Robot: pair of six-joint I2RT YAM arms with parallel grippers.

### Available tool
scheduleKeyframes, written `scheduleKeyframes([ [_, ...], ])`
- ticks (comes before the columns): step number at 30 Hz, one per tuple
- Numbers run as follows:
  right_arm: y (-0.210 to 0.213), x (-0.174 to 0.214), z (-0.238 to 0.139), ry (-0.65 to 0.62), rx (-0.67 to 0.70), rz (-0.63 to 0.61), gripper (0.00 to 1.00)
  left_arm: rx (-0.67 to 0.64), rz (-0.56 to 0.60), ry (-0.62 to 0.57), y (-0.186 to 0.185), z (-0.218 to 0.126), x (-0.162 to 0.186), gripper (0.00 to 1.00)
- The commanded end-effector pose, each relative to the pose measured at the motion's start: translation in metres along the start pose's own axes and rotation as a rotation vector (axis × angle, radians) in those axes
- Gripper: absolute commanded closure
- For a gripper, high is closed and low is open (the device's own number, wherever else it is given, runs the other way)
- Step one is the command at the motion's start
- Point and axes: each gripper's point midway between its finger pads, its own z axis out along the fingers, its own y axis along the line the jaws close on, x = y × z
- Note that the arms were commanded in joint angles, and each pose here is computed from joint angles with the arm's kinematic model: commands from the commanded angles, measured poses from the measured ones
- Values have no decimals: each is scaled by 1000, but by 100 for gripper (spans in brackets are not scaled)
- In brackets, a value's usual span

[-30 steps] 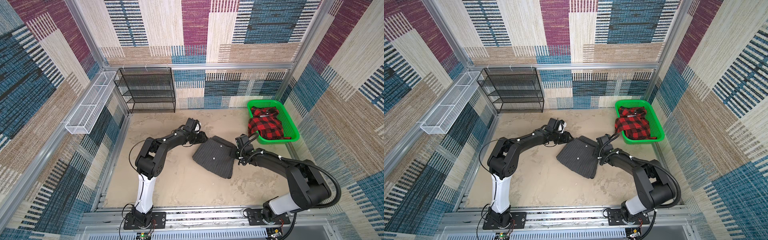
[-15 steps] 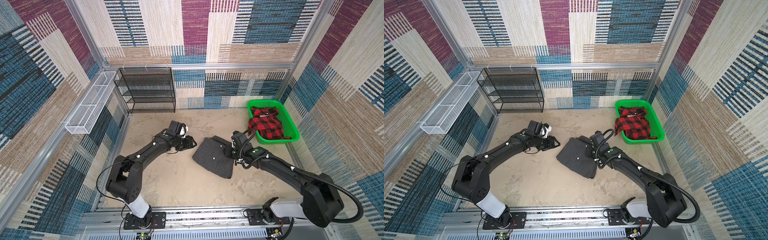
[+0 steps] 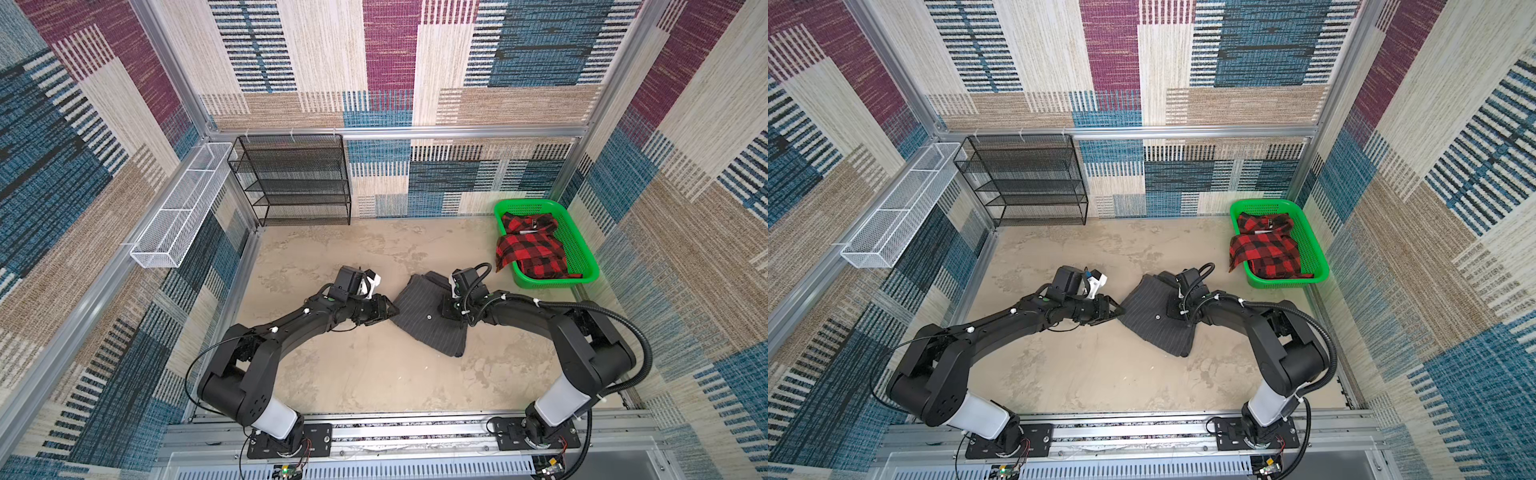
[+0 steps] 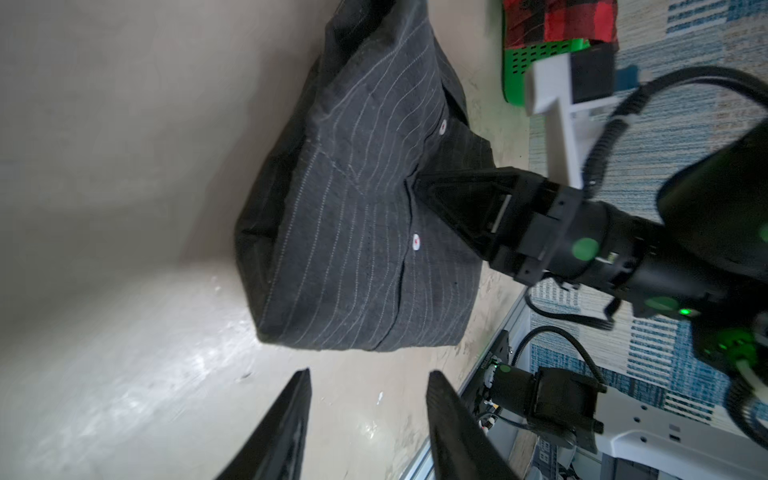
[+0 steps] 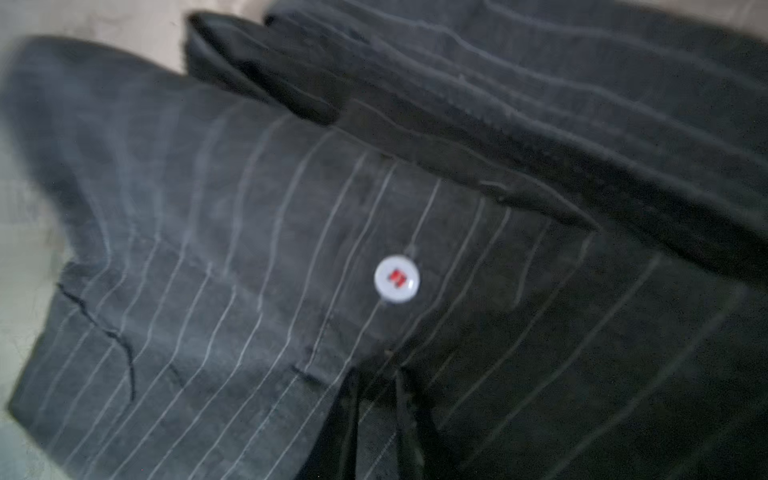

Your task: Fold and stack the long sleeve shirts

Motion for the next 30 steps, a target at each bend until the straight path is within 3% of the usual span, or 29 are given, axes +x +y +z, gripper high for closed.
scheduleKeyframes([
  [1,-12,9,14,31,21,-12,81,42,28,-30,-12,18,-14,51],
  [8,-34,32,34,118,64,-9,82,-76,-40,-20,38,67,-14,53],
  [13,-49,40,37,141,95,2,83,-201,-68,-15,72,68,-1,53],
  [17,-56,38,35,139,122,-7,83,-313,-71,-21,89,47,6,51],
  [24,-56,27,32,123,151,-50,83,-511,-105,-59,114,-21,25,47],
  [30,-29,-3,15,53,92,-153,79,-466,-38,-133,73,-62,6,39],
])
